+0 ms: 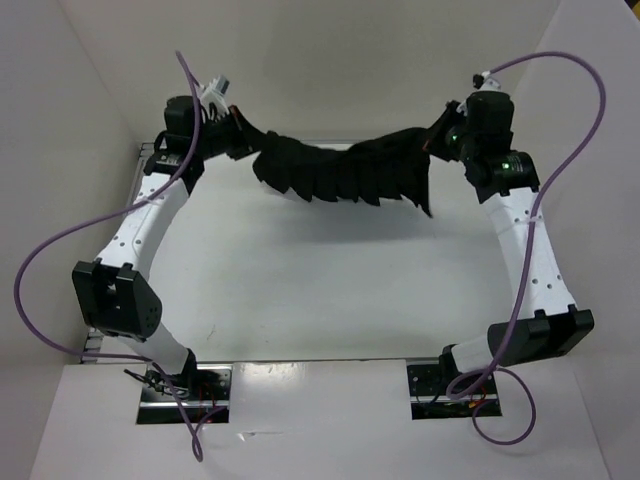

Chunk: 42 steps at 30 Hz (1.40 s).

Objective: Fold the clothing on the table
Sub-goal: Fold the skirt

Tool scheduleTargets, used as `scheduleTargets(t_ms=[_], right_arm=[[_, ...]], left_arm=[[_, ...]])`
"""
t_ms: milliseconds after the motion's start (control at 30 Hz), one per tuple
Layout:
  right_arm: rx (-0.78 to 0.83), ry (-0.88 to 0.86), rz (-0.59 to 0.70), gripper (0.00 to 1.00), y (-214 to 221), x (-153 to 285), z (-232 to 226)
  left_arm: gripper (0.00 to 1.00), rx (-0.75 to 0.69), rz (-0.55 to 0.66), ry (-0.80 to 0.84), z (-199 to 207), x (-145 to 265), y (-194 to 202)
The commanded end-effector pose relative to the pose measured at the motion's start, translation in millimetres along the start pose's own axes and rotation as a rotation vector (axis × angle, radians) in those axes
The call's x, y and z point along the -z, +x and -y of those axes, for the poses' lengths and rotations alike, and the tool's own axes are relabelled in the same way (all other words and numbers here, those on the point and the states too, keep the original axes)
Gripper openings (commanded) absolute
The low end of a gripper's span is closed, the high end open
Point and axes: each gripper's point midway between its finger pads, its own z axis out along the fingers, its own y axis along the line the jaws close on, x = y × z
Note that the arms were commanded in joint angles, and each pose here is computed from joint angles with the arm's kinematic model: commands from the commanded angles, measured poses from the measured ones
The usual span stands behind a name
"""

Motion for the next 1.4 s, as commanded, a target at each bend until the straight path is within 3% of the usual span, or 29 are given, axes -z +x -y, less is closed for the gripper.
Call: scheduleTargets(t_ms=[0, 167, 200, 267, 567, 700, 833, 967, 1100, 1133, 1200, 1267, 1300, 1367], right_arm=[[0.077, -0.082, 0.093, 0.00, -35, 7, -19], [0.099, -0.178, 0.051, 0.00, -4, 38, -30], [0.103, -0.211, 0.058, 0.00, -2, 61, -34], [0.113, -0.235, 0.032, 0.00, 13, 80, -33], [0.130, -0.513, -0.013, 0.00, 62, 211, -62], [0.104, -0.577, 0.019, 0.00, 49, 231, -80], [0.084, -0.582, -0.039, 0.00, 49, 190, -86], [0.030, -0.503, -0.176, 0.00, 66, 95, -74], [-0.012, -0.410, -0.190, 0.00, 52, 10, -41], [-0.026, -0.385, -0.205, 0.00, 52, -6, -33], [-0.054, -0.338, -0.228, 0.00, 45, -46, -16], [-0.045, -0.339, -0.187, 0.00, 22, -59, -19], [-0.043, -0.307, -0.178, 0.00, 18, -73, -10], [-0.019, -0.329, -0.109, 0.00, -10, -66, -24]], left_arm=[[0.00, -0.027, -0.020, 0.020, -2, -5, -10], [0.00, -0.012, -0.071, 0.059, 13, 5, 35], [0.00, -0.018, -0.071, 0.108, 34, 20, 42], [0.00, 0.002, -0.100, 0.112, 34, 34, 68], [0.00, -0.137, 0.120, 0.291, 152, 183, 70], [0.00, -0.131, 0.154, 0.288, 160, 194, 66], [0.00, -0.047, 0.073, 0.199, 117, 149, 73], [0.00, 0.053, -0.053, 0.084, 49, 82, 84], [0.00, 0.099, -0.117, 0.020, 2, 35, 73], [0.00, 0.149, -0.154, -0.014, -27, 16, 74], [0.00, 0.134, -0.161, 0.030, -26, -1, 53], [0.00, 0.165, -0.196, 0.030, -47, -25, 51], [0.00, 0.141, -0.173, 0.072, -35, -30, 32], [0.00, 0.137, -0.160, 0.081, -34, -39, 20]])
